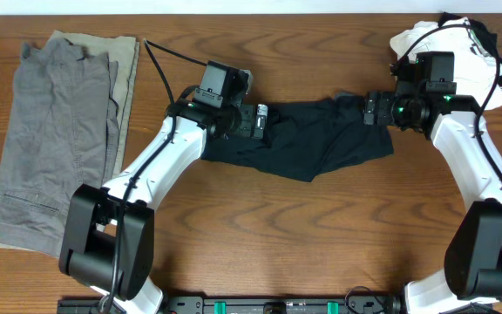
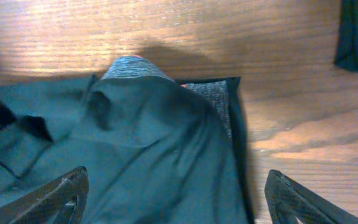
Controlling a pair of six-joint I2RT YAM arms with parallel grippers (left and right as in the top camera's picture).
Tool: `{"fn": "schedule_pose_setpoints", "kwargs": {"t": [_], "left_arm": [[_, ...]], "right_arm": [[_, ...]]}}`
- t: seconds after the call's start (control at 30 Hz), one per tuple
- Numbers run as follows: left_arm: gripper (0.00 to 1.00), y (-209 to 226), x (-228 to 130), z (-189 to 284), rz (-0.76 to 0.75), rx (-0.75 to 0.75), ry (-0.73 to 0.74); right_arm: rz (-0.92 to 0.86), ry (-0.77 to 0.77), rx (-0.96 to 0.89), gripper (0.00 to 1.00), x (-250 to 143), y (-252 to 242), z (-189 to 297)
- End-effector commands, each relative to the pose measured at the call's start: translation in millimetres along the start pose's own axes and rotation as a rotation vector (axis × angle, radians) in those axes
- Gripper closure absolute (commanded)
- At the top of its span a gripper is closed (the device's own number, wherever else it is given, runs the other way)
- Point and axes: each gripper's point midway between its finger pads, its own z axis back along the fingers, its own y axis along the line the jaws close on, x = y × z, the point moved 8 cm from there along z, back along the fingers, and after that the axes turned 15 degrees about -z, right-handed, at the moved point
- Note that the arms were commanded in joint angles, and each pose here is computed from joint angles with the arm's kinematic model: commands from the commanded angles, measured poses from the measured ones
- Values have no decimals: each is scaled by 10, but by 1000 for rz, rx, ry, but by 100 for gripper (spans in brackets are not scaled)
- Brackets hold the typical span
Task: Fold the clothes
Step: 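Carry the leg ends with the left gripper rightward toward the waistband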
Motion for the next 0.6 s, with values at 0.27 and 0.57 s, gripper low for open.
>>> {"fn": "schedule_pose_setpoints", "kwargs": {"t": [0.27, 0.57], "left_arm": [[2, -207, -95, -397, -25, -92, 52], [2, -552, -145, -454, -93, -136, 74]], "right_arm": [[74, 111, -99, 11, -128, -246, -461], [80, 151, -110, 9, -193, -317, -681]]}}
